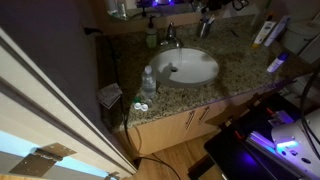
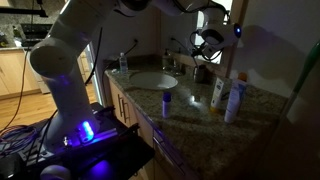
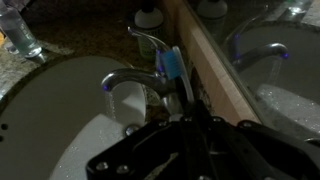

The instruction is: Pick up the tooth brush wet it and put it back in the holder then close the tap

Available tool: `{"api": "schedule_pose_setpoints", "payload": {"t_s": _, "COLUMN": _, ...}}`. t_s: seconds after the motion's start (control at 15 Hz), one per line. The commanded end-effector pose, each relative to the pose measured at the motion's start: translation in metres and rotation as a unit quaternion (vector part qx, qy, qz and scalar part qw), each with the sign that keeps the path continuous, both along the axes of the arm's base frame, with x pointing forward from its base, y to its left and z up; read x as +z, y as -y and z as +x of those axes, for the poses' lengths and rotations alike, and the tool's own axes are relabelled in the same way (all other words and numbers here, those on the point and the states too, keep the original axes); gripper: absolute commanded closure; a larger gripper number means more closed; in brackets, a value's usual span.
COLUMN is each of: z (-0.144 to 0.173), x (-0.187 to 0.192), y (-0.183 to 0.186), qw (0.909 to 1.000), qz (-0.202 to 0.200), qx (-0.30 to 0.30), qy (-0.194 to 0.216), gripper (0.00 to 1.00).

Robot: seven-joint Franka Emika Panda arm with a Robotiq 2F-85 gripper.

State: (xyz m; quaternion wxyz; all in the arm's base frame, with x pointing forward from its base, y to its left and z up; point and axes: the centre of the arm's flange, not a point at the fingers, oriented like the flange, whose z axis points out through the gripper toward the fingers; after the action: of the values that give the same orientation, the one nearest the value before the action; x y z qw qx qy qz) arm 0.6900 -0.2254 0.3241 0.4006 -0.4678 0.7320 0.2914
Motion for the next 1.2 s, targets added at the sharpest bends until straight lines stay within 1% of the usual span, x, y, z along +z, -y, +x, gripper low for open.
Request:
{"api": "schedule_pose_setpoints", "payload": {"t_s": 0.0, "z": -0.004, "x": -0.01, "y": 0.002, "qw": 0.9996, "qz": 0.001, "qx": -0.028, "qy": -0.002, "gripper": 0.98}}
{"api": "schedule_pose_setpoints", "payload": {"t_s": 0.13, "z": -0.004, "x": -0.009, "y": 0.001, "qw": 0.9992, "qz": -0.019, "qx": -0.034, "qy": -0.002, "gripper": 0.98}}
{"api": "schedule_pose_setpoints", "payload": {"t_s": 0.2, "z": -0.003, "x": -0.01, "y": 0.001, "qw": 0.9991, "qz": -0.02, "qx": -0.036, "qy": -0.001, "gripper": 0.67}}
{"api": "schedule_pose_setpoints", "payload": {"t_s": 0.27, "z": -0.002, "x": -0.011, "y": 0.0, "qw": 0.999, "qz": -0.019, "qx": -0.04, "qy": -0.004, "gripper": 0.67}}
{"api": "schedule_pose_setpoints", "payload": {"t_s": 0.53, "z": -0.002, "x": -0.007, "y": -0.001, "qw": 0.9985, "qz": -0.025, "qx": -0.048, "qy": -0.003, "gripper": 0.4}}
{"api": "schedule_pose_setpoints", "payload": {"t_s": 0.67, "z": -0.003, "x": 0.001, "y": -0.002, "qw": 0.9979, "qz": -0.037, "qx": -0.052, "qy": 0.009, "gripper": 0.26}}
{"api": "schedule_pose_setpoints", "payload": {"t_s": 0.87, "z": -0.005, "x": 0.022, "y": -0.004, "qw": 0.9952, "qz": -0.067, "qx": -0.061, "qy": 0.036, "gripper": 0.04}}
{"api": "schedule_pose_setpoints", "payload": {"t_s": 1.0, "z": -0.011, "x": 0.034, "y": -0.009, "qw": 0.9939, "qz": -0.087, "qx": -0.05, "qy": 0.045, "gripper": 0.0}}
{"api": "schedule_pose_setpoints", "payload": {"t_s": 1.13, "z": -0.02, "x": 0.045, "y": -0.019, "qw": 0.9899, "qz": -0.129, "qx": 0.006, "qy": 0.059, "gripper": 0.0}}
